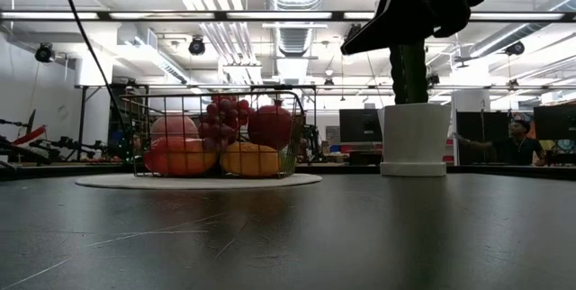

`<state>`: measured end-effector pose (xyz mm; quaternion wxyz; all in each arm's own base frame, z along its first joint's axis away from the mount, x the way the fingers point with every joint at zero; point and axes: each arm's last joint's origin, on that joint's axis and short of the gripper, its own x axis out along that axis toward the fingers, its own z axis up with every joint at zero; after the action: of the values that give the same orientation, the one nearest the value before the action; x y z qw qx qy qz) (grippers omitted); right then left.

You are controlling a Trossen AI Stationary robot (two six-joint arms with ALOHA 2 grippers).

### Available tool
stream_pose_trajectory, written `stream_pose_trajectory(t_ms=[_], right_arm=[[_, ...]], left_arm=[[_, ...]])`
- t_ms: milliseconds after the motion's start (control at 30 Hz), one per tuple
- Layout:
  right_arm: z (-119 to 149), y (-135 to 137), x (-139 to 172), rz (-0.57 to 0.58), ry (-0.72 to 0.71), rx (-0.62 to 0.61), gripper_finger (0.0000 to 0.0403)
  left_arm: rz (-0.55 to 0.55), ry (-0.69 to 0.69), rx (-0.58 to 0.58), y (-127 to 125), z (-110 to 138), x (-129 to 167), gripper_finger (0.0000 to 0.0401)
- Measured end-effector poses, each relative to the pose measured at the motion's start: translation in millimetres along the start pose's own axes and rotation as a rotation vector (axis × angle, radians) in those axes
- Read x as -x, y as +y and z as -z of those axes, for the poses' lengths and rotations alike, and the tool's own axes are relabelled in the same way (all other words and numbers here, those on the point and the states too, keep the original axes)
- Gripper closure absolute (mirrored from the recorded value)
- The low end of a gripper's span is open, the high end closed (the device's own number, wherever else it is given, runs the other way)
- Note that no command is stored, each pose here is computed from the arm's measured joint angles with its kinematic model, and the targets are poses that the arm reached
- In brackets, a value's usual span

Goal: Build produce basket
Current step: Put the black grapes in the gold wire basket

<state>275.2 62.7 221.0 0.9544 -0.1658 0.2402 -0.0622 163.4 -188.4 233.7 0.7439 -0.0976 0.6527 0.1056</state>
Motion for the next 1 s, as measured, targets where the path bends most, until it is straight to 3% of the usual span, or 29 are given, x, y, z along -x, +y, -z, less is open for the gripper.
stream_pose_trajectory(t_ms=[200, 367, 467, 867, 1000], right_arm=[[4, 1, -1, 0.002, -0.013, -0.017, 0.0246], [5, 1, -1, 0.002, -0.011, -0.022, 0.0246], [5, 1, -1, 0.002, -0.011, -0.022, 0.0246], [6, 1, -1, 0.002, -0.01, -0.025, 0.0246], [6, 1, -1, 0.001, -0.009, -0.033, 0.0246]], left_arm=[[-0.045, 0.065, 0.028, 8, 7, -16, 0.0294], [-0.086, 0.036, -0.051, 13, 9, -25, 0.0212], [-0.092, 0.029, -0.094, 15, 10, -32, 0.0184], [-0.058, 0.009, -0.124, 24, 18, -67, 0.0176], [-0.061, 0.008, -0.125, 25, 19, -68, 0.02]])
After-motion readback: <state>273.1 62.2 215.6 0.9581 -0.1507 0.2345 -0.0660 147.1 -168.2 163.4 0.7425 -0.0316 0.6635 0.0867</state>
